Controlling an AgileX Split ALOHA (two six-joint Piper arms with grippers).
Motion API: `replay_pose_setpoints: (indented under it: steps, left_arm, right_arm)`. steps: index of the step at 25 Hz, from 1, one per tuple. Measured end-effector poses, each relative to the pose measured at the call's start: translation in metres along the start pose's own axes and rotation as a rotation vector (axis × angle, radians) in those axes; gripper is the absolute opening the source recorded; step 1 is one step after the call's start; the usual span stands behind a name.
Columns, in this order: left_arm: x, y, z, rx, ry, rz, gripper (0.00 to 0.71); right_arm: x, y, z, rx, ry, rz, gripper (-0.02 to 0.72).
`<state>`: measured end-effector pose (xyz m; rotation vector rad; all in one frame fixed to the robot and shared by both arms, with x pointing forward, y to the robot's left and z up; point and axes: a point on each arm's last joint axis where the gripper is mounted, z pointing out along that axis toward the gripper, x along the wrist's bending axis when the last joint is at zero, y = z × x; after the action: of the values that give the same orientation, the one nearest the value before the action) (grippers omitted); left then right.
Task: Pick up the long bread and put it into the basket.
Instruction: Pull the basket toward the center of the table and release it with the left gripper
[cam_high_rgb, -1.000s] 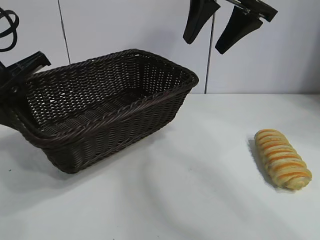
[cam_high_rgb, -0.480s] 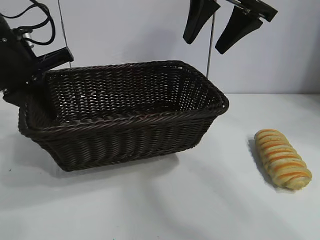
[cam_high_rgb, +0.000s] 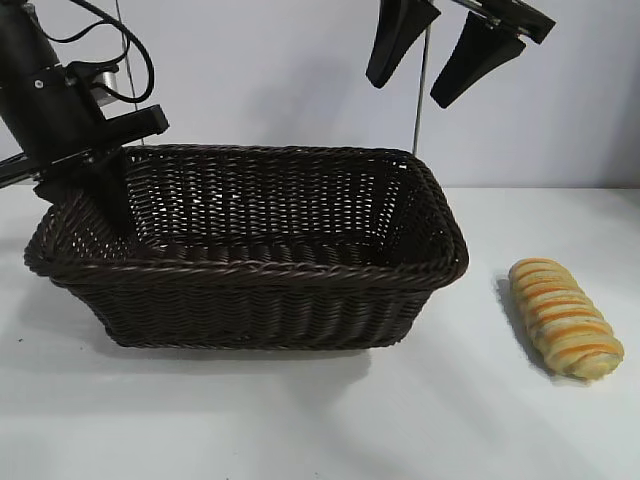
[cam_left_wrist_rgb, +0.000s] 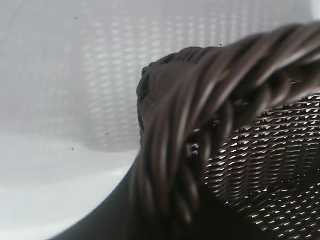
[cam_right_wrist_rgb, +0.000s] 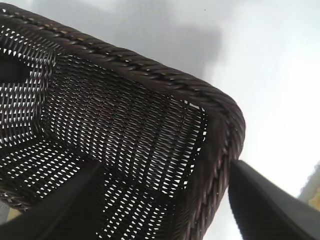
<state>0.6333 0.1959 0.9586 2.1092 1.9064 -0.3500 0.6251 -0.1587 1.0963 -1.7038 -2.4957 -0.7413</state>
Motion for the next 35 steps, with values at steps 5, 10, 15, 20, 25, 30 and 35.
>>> replay_pose_setpoints:
  steps: [5,10,15,20,25,30,35]
  left_arm:
    - [0.007,0.005,0.021,0.016,0.001,-0.001,0.099]
    - [0.01,0.008,0.03,0.011,-0.001,0.0,0.099]
    - [0.012,0.008,0.036,0.027,-0.009,-0.006,0.099]
    - [0.011,0.009,0.036,0.029,-0.014,-0.006,0.145]
    - [0.01,0.008,0.036,0.033,-0.027,-0.013,0.413]
    - [0.009,0.006,0.035,0.056,-0.03,-0.012,0.519]
    - [0.007,0.004,0.017,0.042,-0.024,0.006,0.53]
  right_arm:
    - [0.0,0.0,0.0,0.0,0.0,0.0,0.507]
    - [0.0,0.0,0.0,0.0,0.0,0.0,0.507]
    - [0.0,0.0,0.0,0.0,0.0,0.0,0.507]
    - [0.0,0.0,0.0,-0.001,0.0,0.0,0.507]
    - [0.0,0.0,0.0,-0.001,0.0,0.0,0.507]
    - [0.0,0.0,0.0,-0.001,0.0,0.0,0.507]
    - [0.0,0.0,0.0,-0.001,0.0,0.0,0.507]
